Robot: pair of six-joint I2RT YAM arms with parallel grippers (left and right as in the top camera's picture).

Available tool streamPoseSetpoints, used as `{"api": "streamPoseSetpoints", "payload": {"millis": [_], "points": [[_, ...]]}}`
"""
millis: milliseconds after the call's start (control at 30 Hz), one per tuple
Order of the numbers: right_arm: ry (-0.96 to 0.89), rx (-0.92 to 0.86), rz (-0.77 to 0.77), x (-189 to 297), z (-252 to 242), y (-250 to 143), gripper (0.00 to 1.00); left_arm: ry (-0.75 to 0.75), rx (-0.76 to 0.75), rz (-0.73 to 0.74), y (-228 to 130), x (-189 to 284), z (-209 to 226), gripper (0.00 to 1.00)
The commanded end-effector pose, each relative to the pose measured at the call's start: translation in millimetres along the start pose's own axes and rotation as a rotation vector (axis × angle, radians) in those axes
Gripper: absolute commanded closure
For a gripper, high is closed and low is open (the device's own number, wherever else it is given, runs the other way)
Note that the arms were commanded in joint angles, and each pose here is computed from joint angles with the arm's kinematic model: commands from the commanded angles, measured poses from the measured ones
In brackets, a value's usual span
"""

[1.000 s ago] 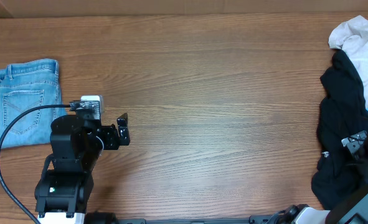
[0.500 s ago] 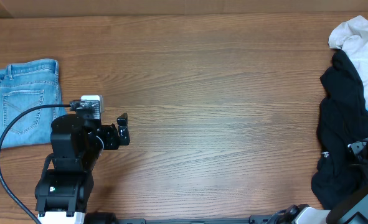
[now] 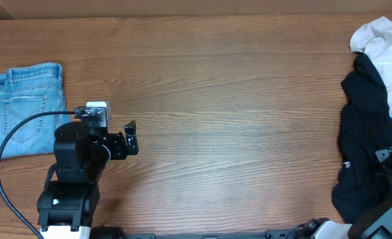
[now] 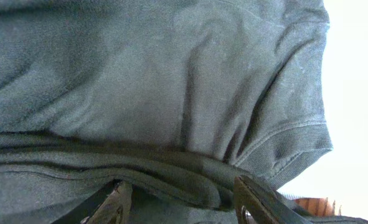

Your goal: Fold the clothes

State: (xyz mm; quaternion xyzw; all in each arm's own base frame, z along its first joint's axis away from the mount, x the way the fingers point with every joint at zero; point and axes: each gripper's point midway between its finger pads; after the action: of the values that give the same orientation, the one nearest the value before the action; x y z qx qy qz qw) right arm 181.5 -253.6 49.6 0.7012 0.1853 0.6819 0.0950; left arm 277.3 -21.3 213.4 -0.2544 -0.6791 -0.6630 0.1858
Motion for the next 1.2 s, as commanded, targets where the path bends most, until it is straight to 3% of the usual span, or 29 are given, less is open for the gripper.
{"api": "streamPoseSetpoints", "payload": {"millis": [0, 100, 133, 233, 433, 567, 700, 1033, 1167], "points": [[-0.025, -0.004, 0.003, -7, -1, 3, 0.44, 0.007, -0.003, -0.031, 12, 6, 1, 0.00], [-0.031, -0.001, 0.013, -12, -1, 2, 0.45, 0.007, -0.003, -0.030, 12, 6, 1, 0.00], [-0.029, -0.002, 0.010, -13, 0, 2, 0.51, 0.007, -0.003, -0.030, 12, 6, 1, 0.00], [-0.017, -0.005, 0.005, -12, 2, 4, 0.96, 0.007, -0.003, -0.031, 12, 6, 1, 0.00], [0.204, 0.013, 0.075, 17, 48, 7, 0.96, 0.007, -0.005, -0.043, 15, 6, 1, 0.00], [0.484, 0.170, 0.116, 83, 109, 7, 0.96, 0.007, -0.005, -0.051, 17, 6, 1, 0.00], [0.655, 0.370, 0.123, 148, 156, -22, 0.96, 0.007, -0.005, -0.052, 17, 6, 1, 0.00], [0.872, 0.898, 0.184, 227, 237, -201, 0.96, 0.007, -0.005, -0.052, 17, 6, 1, 0.00], [0.922, 1.011, 0.156, 240, 258, -259, 0.96, 0.007, -0.005, -0.052, 17, 6, 1, 0.00]]}}
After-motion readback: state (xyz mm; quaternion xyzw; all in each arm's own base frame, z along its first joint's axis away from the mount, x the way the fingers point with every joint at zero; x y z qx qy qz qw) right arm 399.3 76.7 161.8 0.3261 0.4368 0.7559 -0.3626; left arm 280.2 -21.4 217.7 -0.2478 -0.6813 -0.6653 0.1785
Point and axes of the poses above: each gripper's point midway between its finger pads, its own x axis back along the fingers, its own z axis along the line the jaws close on, y = z × x, and after that the axes turned 5 degrees about -x, right-handed
